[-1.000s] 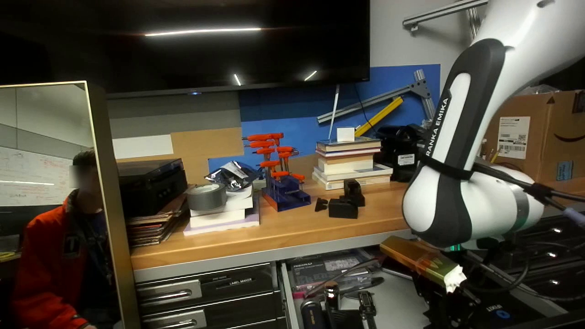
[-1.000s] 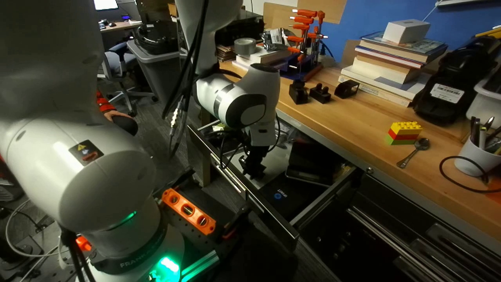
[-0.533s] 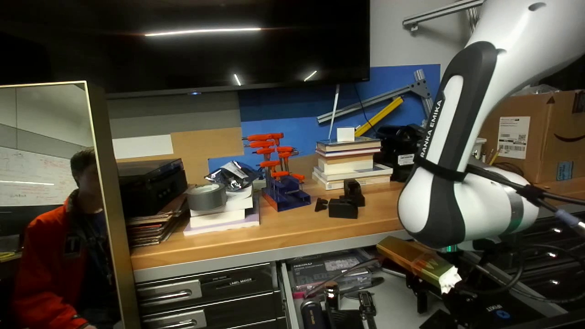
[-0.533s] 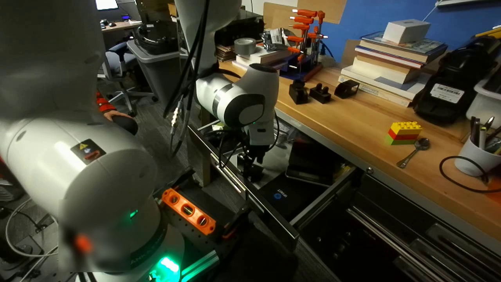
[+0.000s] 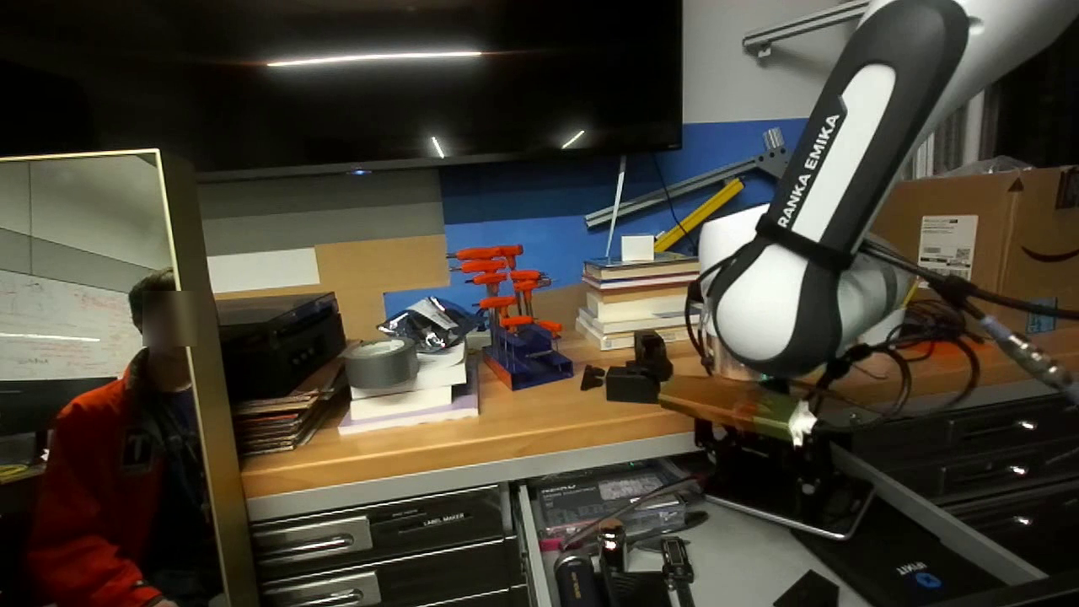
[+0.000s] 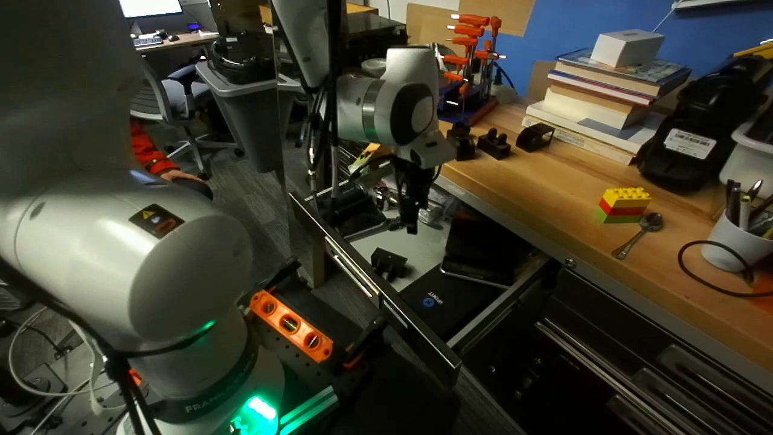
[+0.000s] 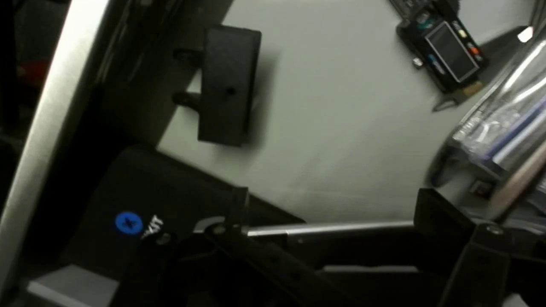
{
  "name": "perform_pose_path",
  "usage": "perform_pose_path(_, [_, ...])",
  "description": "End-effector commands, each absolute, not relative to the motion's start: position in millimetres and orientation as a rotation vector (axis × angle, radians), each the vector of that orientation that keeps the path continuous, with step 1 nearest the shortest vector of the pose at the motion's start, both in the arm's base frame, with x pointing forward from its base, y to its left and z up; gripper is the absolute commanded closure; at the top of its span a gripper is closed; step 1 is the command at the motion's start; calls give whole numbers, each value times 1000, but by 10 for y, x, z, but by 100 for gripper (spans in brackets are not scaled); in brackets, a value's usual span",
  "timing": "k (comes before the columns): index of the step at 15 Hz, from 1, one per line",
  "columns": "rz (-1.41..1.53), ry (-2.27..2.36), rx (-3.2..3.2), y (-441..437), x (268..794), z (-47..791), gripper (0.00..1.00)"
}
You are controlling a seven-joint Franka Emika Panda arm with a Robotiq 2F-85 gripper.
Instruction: Put the black objects in the drawer and close it
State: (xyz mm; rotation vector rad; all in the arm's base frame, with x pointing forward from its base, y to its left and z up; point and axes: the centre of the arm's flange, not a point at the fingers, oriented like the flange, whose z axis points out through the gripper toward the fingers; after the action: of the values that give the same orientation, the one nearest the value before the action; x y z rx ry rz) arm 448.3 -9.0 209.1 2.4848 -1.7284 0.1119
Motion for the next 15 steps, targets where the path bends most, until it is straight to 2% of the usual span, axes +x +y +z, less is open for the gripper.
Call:
perform_pose_path(1, [202,-1550,2560,10,4937,2752,0])
perform_pose_path(7, [285,-1251,2783,189,5557,3337,0])
perform_pose_path(15, [209,-745,3164,295,6021,3369,0])
